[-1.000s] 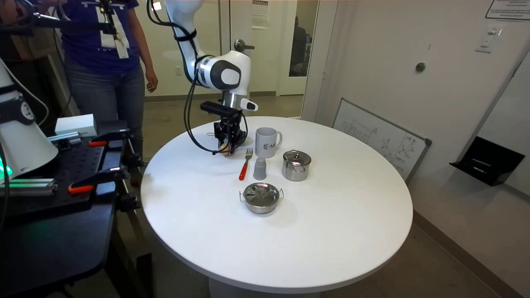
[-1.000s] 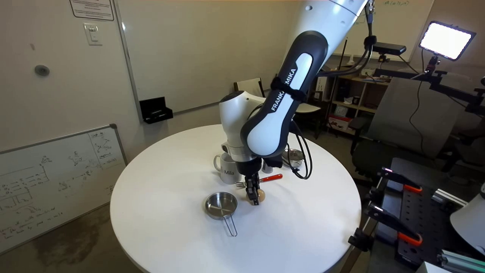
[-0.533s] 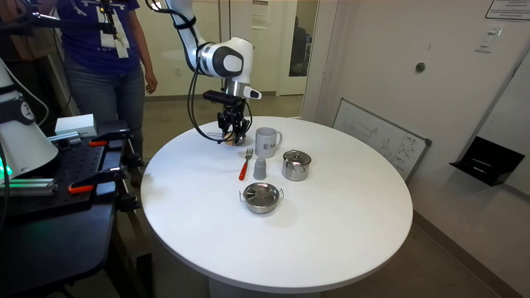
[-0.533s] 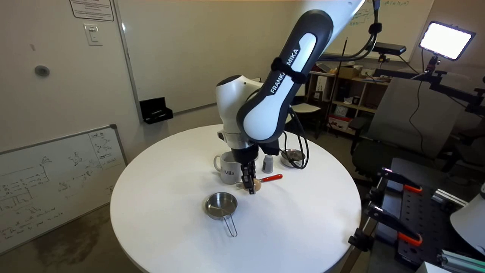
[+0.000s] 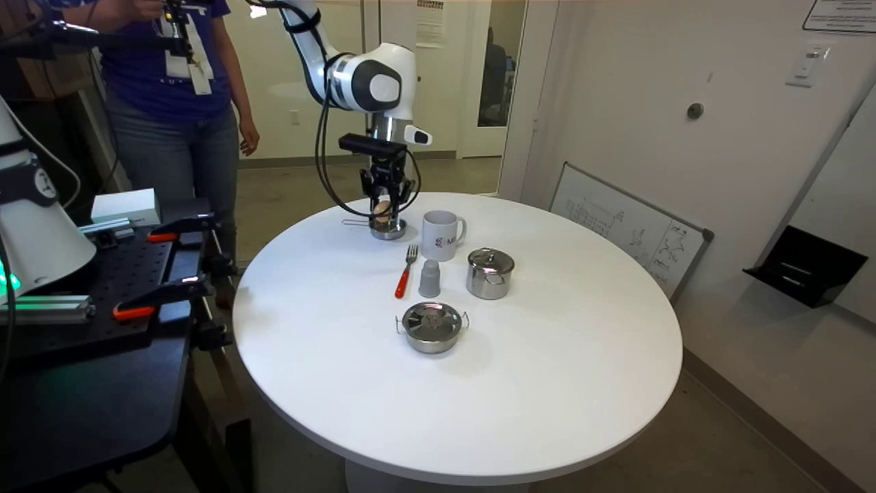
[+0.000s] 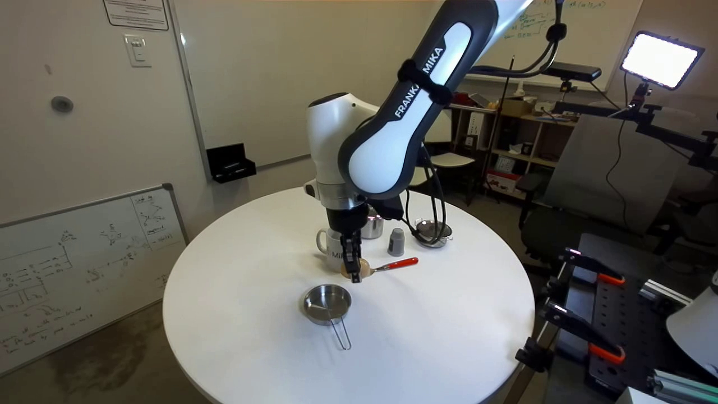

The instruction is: Put the egg on the silver pan

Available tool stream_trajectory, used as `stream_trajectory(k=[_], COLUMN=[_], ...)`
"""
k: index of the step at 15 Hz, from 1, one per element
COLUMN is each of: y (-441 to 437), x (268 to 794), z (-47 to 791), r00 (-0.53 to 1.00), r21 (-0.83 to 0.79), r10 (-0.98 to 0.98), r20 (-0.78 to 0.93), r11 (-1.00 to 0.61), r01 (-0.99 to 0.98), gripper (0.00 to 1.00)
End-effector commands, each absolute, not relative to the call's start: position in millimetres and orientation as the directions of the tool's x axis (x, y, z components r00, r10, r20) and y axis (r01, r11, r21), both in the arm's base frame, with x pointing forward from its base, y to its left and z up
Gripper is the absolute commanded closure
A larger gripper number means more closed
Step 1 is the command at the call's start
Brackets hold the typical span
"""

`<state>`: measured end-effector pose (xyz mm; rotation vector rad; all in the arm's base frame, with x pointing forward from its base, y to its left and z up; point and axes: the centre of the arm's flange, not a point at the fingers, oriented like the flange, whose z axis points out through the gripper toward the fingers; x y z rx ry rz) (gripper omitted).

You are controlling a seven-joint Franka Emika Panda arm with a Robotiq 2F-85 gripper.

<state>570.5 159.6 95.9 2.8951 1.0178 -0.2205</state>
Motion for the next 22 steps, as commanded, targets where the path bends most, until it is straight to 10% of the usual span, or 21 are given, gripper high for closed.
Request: stream_trajectory(k=[1, 22], y=[178, 221], x=[581, 612], z=[89, 31], r00=[0.723, 0.650], r21=[-0.031, -0.104], r10=[0.680, 0.744], r20=[-0.123, -0.155], r11=[-0.731, -0.666], r01=[0.682, 0.738], gripper=[0.76, 0.76])
